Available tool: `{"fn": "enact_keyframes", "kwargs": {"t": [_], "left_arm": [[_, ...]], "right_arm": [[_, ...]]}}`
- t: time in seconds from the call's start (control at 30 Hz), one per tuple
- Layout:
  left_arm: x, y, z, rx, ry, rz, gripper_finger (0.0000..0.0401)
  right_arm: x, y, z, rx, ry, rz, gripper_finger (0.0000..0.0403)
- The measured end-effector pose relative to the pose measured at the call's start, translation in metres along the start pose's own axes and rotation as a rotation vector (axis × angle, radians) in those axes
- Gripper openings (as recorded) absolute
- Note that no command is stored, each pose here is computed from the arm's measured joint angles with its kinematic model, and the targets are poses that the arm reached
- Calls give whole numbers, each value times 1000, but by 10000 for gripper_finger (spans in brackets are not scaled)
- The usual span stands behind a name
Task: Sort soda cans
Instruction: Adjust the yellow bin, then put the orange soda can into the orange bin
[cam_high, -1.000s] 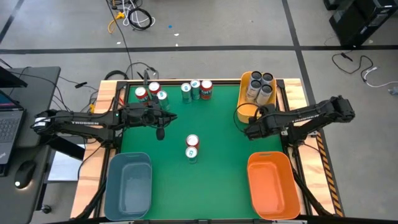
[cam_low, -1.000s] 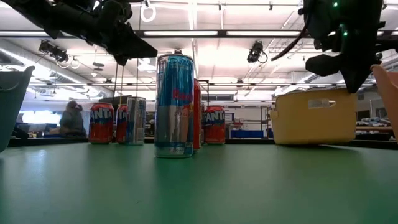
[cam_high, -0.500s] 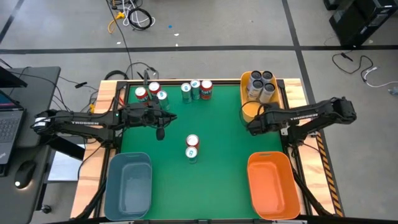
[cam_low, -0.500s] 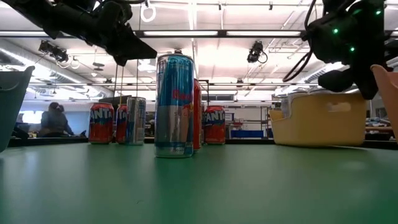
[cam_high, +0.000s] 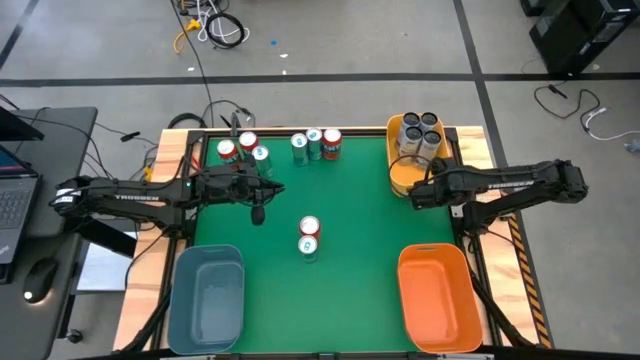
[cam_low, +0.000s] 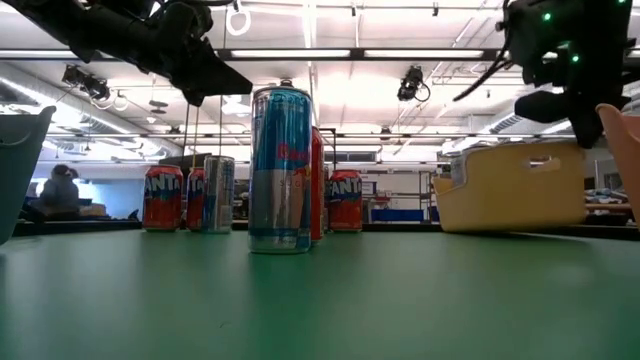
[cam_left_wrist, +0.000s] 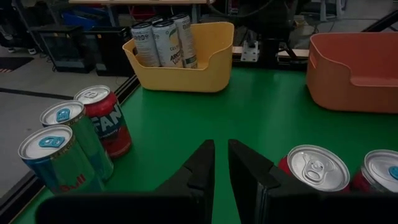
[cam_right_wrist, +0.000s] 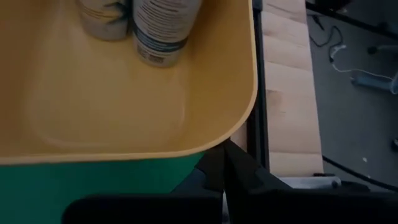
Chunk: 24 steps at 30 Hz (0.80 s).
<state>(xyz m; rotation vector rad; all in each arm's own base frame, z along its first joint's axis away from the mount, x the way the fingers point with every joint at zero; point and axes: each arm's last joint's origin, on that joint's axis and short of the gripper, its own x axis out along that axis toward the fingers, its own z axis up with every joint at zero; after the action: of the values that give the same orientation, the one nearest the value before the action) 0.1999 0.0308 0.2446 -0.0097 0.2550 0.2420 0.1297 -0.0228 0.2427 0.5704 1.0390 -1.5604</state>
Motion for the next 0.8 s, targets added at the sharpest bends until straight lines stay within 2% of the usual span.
{"fn": "enact_keyframes", "kwargs": {"t": [0.63,0.7,0.8], "left_arm": [[0,0,0,0,0,0,50],[0,0,0,-1,0,0,50],[0,0,0,-1,1,0,50]], "right_arm": [[-14,-1,9,-126,-18,66,0],[-16,4,8,-158,-17,115,0],[-21,22,6,-223,-30,295,0]]}}
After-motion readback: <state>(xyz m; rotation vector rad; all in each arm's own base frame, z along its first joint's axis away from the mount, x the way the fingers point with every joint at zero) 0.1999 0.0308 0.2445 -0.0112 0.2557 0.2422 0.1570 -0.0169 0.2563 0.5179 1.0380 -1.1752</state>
